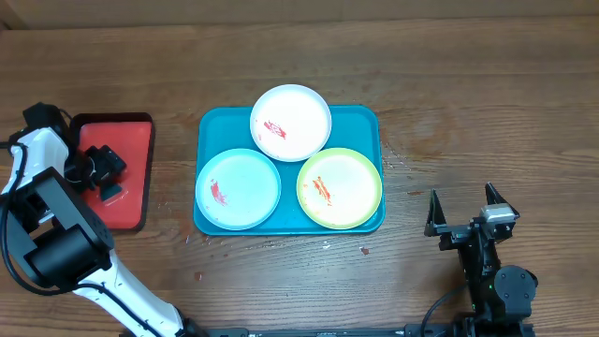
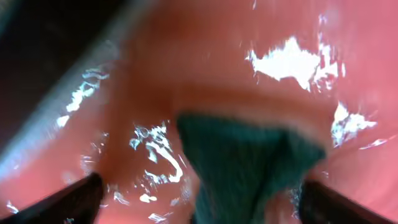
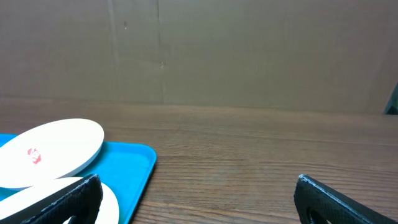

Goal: Clean dirty plates on tray and stack at the side
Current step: 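Dip and rub the sponge in the soapy red tray with the left gripper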

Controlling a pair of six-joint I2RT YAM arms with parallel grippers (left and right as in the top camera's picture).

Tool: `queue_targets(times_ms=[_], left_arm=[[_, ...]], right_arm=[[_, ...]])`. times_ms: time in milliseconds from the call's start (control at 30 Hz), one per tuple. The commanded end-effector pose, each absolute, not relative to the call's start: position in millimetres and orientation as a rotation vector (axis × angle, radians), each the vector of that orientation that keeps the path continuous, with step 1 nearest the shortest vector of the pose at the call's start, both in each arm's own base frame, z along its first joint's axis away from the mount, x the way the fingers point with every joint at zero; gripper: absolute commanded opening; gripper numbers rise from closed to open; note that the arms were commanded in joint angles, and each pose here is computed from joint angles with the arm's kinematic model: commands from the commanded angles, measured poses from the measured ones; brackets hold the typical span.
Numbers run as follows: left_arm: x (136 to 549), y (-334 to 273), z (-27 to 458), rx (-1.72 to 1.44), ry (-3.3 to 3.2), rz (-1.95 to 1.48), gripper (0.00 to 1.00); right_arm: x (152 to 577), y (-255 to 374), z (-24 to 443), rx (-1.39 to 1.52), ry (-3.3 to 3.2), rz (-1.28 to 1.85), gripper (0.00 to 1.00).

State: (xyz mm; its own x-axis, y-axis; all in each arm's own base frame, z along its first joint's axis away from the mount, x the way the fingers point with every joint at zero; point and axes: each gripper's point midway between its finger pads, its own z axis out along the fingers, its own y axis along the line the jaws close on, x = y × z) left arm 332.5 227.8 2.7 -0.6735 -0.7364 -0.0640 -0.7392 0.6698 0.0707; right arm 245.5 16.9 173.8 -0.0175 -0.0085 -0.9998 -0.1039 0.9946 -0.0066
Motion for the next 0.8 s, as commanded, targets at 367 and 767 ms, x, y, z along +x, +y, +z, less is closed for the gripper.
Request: queue_targets(times_ms=[367,767], left_arm=[[311,188,-24,-1.306,2.994,-0.067,0.04],[355,217,-25,-1.142,2.835,-0.001,1.00]], right_arm=[[246,15,172,-0.082,1.585,0.069,1.00],[246,15,172,-0.082,1.585,0.069,1.00]])
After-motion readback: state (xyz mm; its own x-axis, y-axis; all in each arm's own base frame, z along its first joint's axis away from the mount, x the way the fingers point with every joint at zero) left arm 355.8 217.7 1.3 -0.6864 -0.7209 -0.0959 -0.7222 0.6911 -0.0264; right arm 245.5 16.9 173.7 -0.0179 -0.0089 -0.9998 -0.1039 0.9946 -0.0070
